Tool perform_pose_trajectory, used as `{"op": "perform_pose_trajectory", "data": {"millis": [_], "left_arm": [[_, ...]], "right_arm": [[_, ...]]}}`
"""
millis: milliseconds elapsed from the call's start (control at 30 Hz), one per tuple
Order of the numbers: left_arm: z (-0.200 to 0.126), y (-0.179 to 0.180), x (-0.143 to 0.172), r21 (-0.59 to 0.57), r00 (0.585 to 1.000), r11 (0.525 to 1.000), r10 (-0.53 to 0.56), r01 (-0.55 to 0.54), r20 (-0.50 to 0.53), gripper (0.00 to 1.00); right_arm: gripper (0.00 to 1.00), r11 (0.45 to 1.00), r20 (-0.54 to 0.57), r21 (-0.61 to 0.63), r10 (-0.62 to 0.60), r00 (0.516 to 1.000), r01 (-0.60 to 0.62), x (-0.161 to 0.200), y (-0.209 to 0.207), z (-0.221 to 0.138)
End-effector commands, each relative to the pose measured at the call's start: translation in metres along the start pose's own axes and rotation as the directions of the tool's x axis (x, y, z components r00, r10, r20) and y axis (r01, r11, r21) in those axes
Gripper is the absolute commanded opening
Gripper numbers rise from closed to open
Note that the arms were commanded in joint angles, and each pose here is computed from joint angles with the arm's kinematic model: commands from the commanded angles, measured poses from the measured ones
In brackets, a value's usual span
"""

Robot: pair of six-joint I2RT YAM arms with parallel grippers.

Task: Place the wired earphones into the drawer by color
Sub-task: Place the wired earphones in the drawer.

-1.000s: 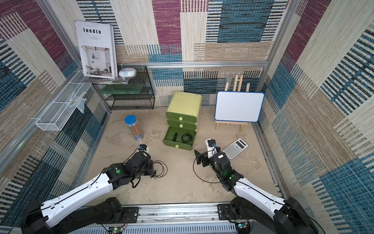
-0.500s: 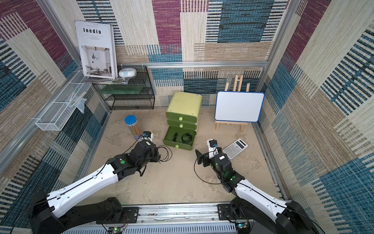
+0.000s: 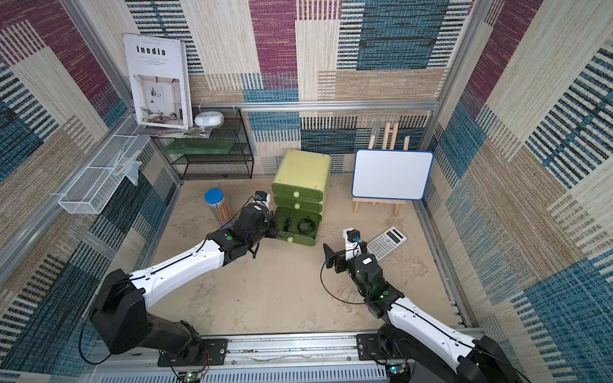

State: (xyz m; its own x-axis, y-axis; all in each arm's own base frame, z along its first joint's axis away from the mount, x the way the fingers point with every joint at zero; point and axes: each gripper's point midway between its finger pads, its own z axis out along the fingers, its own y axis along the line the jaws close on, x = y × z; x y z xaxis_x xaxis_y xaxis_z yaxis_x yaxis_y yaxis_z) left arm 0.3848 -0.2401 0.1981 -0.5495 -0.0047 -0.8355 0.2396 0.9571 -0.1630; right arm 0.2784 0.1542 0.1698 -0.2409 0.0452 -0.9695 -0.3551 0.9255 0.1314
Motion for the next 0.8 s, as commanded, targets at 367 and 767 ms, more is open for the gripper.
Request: {"op": "perform_pose_trajectory", "data": {"millis": [367,767], "left_arm": [[0.05,0.005,-0.027,0.053,0.994,0.998,-0.029,0.023,0.107,0.0],[0.083,0.006,-0.012,0.074,0.998,0.997,-0.03,0.025,0.061,0.0]], "right_arm": [[0.98,1.0,0.04,0.015,-0.005,0.999,0.004,-0.008,-0.003,-0.002],[0.98,1.0,0.037,0.019,-0.009,0.999,0.008,-0.006,-0.003,-0.001]]}}
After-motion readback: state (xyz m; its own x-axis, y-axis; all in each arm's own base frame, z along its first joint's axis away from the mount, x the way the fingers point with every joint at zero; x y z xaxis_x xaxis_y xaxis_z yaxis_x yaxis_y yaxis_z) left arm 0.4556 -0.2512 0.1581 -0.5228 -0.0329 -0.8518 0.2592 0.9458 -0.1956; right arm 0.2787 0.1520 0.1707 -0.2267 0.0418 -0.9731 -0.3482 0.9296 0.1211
